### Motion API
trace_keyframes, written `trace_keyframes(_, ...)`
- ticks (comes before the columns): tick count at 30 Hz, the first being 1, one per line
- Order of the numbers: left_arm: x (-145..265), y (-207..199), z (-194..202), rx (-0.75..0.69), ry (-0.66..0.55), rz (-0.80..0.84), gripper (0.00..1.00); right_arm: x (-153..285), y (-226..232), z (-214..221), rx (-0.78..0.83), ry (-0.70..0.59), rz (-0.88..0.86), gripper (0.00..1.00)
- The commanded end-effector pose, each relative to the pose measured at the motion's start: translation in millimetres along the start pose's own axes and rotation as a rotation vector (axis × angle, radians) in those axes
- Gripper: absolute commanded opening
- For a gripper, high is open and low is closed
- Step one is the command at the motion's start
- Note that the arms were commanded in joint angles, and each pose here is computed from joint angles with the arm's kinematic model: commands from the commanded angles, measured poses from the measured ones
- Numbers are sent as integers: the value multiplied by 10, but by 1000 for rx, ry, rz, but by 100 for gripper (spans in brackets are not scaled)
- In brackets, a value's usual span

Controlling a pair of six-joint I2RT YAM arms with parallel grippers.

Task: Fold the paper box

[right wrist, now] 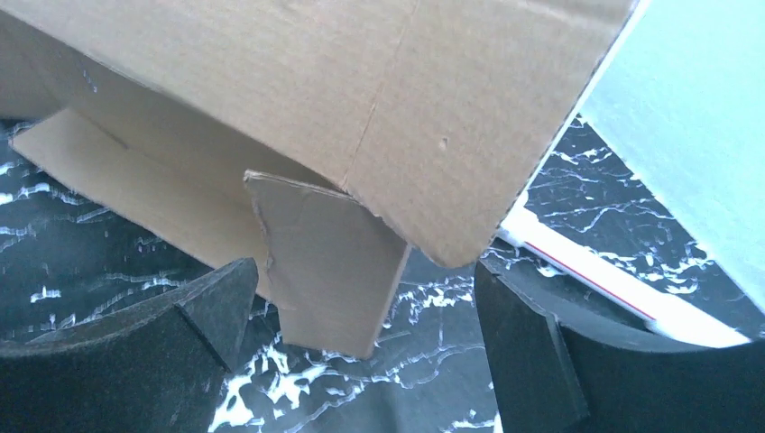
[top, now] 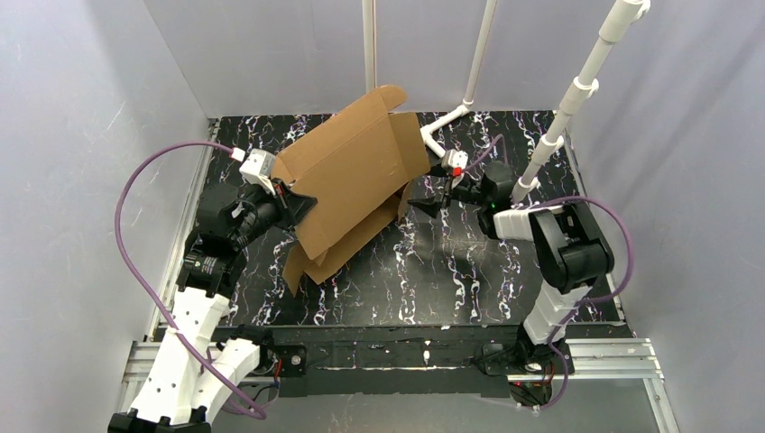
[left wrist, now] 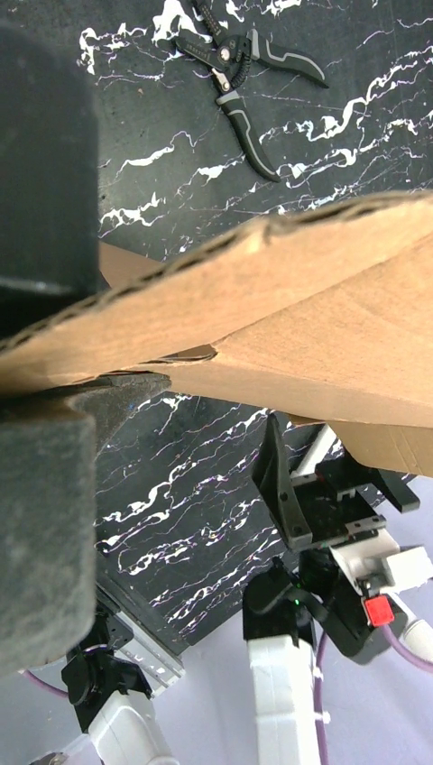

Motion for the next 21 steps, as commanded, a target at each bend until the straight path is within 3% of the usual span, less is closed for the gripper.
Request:
trace_keyframes(1,15,17,126,33,85,-2,0,160,111,-110,76,76,-88,98)
trace_keyframes(4,6,13,106,29,83,8,0,201,47,-82,89,136,-12,96)
trace_keyframes(8,-2,12,100,26,83,16,0,78,-86,61,15,127,126,74)
trace_keyframes(11,-10,0,96,32,82,34,0,-141,-66,135,15,125,110,69)
trace_keyframes(15,-20,-23,100,42,85,65,0,-432,7,161,-15,63,89,66)
trace_keyframes(17,-23,-26,104,45,91,73,0,-537,34,166,-43,14,121,60)
trace_keyframes(21,-39,-14,132,57,99,75,0,-622,30,182,-62,-89,176,38)
Point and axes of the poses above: each gripper's point midway between its finger pads, its own x axis back along the fingers, its own y axis along the line the jaws close on, z = x × y, the point moved 9 cm from there along x, back along the fingers, and after that the axes turned 8 degrees about -x, right-handed, at the moved point
